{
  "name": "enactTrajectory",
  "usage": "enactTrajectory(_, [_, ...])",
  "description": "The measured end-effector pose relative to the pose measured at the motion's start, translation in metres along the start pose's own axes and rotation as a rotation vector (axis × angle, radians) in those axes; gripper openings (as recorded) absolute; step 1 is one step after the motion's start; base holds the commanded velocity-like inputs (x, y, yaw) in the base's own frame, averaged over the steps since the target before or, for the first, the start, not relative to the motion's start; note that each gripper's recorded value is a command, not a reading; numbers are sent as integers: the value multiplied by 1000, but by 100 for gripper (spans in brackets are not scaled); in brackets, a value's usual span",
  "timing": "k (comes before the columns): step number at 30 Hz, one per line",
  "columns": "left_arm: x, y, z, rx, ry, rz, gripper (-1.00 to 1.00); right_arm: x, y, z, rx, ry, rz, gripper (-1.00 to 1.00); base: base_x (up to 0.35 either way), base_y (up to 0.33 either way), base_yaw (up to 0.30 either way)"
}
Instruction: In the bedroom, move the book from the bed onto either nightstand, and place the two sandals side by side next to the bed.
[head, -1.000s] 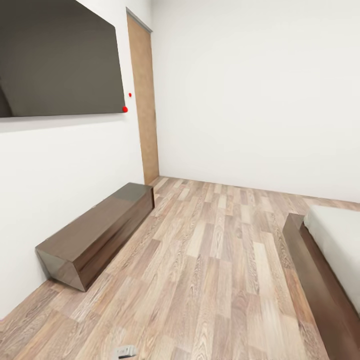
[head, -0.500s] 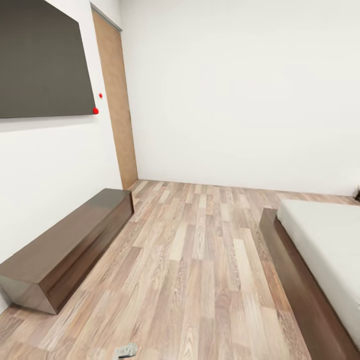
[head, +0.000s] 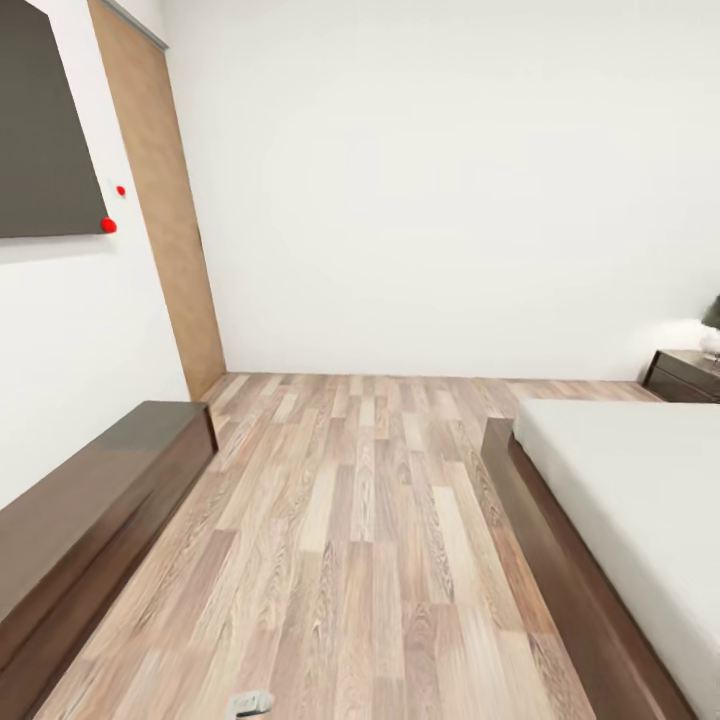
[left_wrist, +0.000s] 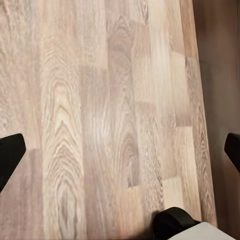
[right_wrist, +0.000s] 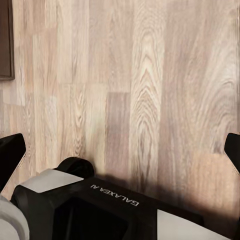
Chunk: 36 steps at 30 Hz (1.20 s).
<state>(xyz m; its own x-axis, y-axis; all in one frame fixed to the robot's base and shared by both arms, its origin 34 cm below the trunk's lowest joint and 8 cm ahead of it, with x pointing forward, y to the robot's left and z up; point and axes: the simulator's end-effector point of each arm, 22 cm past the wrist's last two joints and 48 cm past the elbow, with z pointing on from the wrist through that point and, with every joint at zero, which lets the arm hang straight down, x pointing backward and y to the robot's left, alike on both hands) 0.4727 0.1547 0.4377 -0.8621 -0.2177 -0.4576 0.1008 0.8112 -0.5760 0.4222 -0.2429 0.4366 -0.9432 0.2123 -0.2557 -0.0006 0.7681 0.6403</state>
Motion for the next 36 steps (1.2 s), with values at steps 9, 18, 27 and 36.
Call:
enactTrajectory(9, [-2,-1,0,1,-4,3,100,-2,1,-1,-1,-4,-3,100,322,108,-283])
enactTrajectory(18, [-4,-2,-1,2,-9,5,100,-3,2,-1,-2,-7,-6,100,296,112,-283])
enactTrajectory(27, [-6,-2,-1,3,-12,7,100,-5,3,-2,-3,-11,-8,100,28,11,-283])
enactTrajectory(36, [-8,-3,-2,5,-16,10,100,-7,4,-2,-4,-16,-12,100,1,0,-283])
